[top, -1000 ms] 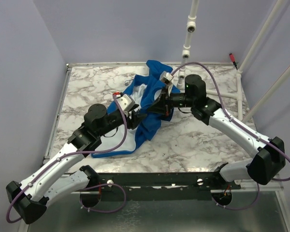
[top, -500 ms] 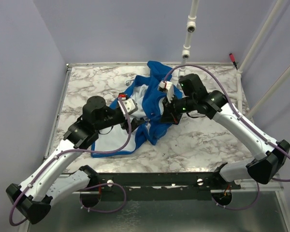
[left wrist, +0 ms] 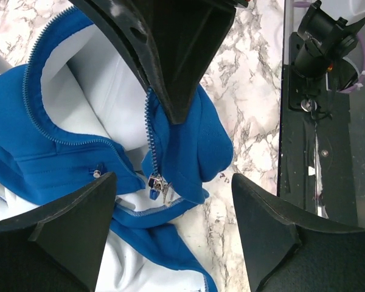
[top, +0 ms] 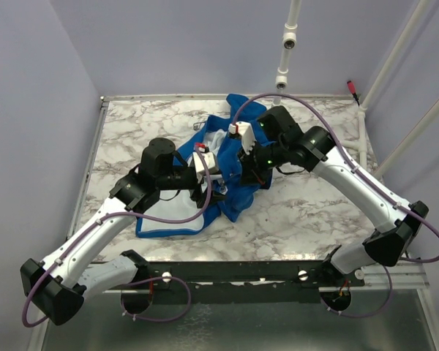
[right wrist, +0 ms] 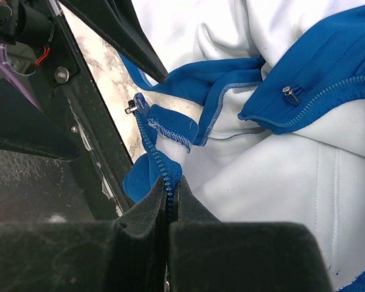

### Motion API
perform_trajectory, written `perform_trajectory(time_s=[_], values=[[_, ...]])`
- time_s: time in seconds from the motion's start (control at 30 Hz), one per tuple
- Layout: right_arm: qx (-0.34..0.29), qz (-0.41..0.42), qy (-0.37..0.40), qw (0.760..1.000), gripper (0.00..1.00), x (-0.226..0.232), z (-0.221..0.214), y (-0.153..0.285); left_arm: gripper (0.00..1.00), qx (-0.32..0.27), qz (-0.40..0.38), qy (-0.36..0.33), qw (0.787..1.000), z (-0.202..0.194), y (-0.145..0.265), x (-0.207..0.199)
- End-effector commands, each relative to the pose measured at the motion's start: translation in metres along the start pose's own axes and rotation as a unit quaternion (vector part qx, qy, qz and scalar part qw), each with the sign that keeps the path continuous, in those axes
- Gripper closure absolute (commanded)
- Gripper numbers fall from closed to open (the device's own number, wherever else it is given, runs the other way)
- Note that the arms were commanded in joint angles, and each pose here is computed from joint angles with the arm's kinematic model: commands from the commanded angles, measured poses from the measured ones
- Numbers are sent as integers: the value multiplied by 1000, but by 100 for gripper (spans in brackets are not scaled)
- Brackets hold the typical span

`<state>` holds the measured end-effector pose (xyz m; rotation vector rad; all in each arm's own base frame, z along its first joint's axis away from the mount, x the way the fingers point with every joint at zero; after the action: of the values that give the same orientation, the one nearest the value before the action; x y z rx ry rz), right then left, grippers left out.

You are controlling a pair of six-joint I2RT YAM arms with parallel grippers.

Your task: Zip up the jacket

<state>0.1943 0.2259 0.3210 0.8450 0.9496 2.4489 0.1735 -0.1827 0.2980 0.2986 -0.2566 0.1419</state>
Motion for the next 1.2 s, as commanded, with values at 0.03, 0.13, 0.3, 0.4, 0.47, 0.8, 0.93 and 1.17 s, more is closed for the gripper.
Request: perform_trajectory(time_s=[0.03,0.13,0.3,0.4,0.47,0.8,0.93,1.17], values=[[17,-14,2,1000,99,8,6,5,23,8,2,-7,1000,-9,0,-2],[25,-13,8,1000,99,12,10,2,24,2,10,-1,1000,-11,-4,0],[23,-18,13,999,99,15,15,4,30,3,47,2,999,-14,-9,9],[18,-26,16,999,99,15,17,7,37,11,64,1,998,-18,-9,11],[15,-25,18,999,99,16,18,8,44,23,80,-5,997,-23,-7,11],[15,-34,18,999,99,15,15,11,66,62,209,-67,974,-31,19,18],[17,-32,17,999,99,15,14,9,71,40,221,-64,972,-25,25,14],[18,-43,16,999,99,11,13,6,45,-8,171,-64,983,-19,30,-7]])
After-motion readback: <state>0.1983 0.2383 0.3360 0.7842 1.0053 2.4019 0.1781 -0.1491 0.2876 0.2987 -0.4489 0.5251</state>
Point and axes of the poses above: each gripper's point midway between its finger pads, its own y axis back along the fingers, its own x axis along the line the jaws close on, z = x × y, the point moved 9 cm from there along y, back along the fingers, and after that the axes turned 14 degrees about -y, right-handed, at the moved point
